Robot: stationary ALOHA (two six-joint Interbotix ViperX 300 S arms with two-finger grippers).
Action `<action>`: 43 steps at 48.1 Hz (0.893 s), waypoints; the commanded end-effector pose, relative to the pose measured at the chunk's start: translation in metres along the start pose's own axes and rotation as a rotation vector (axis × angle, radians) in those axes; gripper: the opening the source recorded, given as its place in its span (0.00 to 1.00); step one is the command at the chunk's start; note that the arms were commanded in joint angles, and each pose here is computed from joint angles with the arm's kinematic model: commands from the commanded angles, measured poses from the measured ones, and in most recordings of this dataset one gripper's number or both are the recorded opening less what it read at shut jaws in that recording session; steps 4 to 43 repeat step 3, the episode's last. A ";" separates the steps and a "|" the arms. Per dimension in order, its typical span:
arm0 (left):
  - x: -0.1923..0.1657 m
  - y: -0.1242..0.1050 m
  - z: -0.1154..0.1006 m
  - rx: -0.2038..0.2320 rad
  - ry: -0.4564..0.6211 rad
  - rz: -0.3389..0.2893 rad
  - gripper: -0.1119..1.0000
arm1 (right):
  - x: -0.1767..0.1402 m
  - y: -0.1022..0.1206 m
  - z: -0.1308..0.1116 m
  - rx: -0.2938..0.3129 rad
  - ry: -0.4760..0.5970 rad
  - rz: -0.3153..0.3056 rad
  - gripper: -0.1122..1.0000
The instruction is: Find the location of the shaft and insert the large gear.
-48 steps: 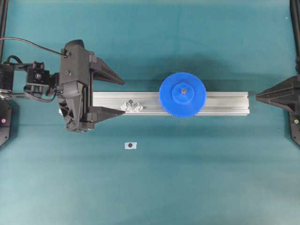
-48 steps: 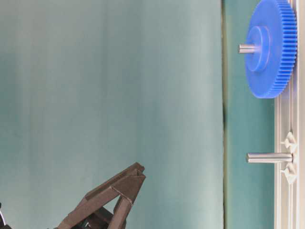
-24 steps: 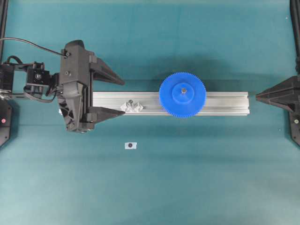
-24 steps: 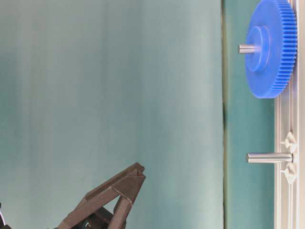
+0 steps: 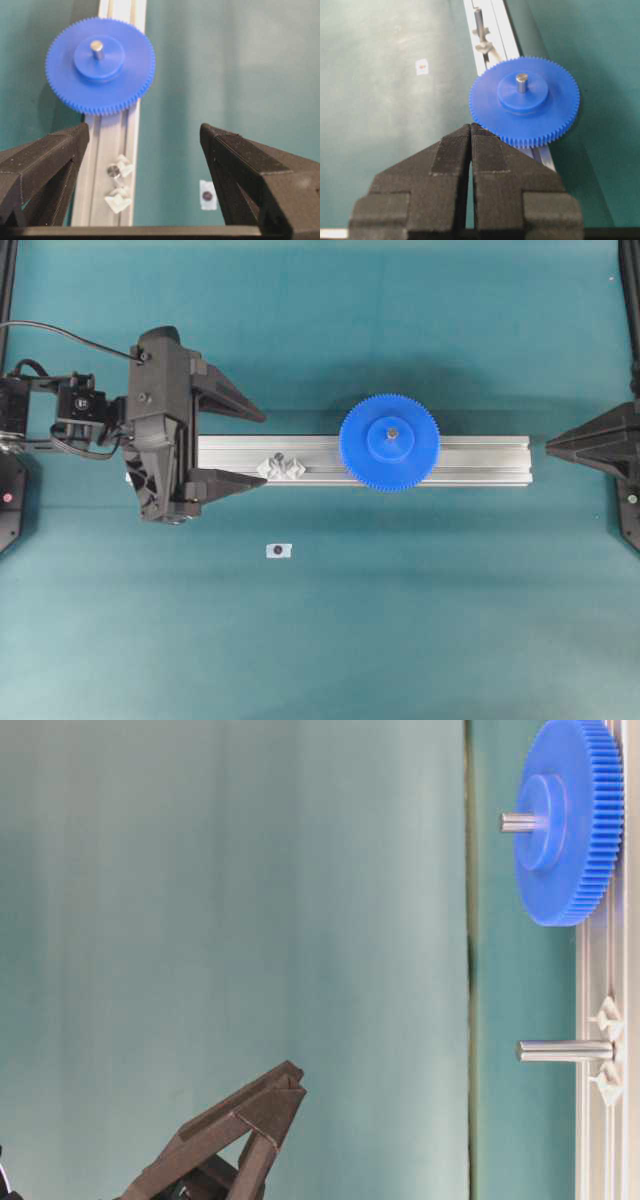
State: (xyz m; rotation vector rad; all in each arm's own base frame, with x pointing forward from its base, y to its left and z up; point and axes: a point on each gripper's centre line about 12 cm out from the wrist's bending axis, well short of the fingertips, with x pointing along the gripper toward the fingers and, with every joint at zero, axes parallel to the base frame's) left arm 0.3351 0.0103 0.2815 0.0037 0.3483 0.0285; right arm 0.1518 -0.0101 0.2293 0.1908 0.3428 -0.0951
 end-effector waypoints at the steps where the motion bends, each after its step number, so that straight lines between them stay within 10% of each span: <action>1: -0.002 -0.001 0.007 0.001 -0.025 -0.003 0.92 | 0.000 0.001 0.005 0.010 -0.012 0.001 0.12; 43: -0.002 -0.001 0.007 0.003 -0.025 -0.003 0.92 | 0.000 0.001 0.005 0.008 -0.012 0.000 0.12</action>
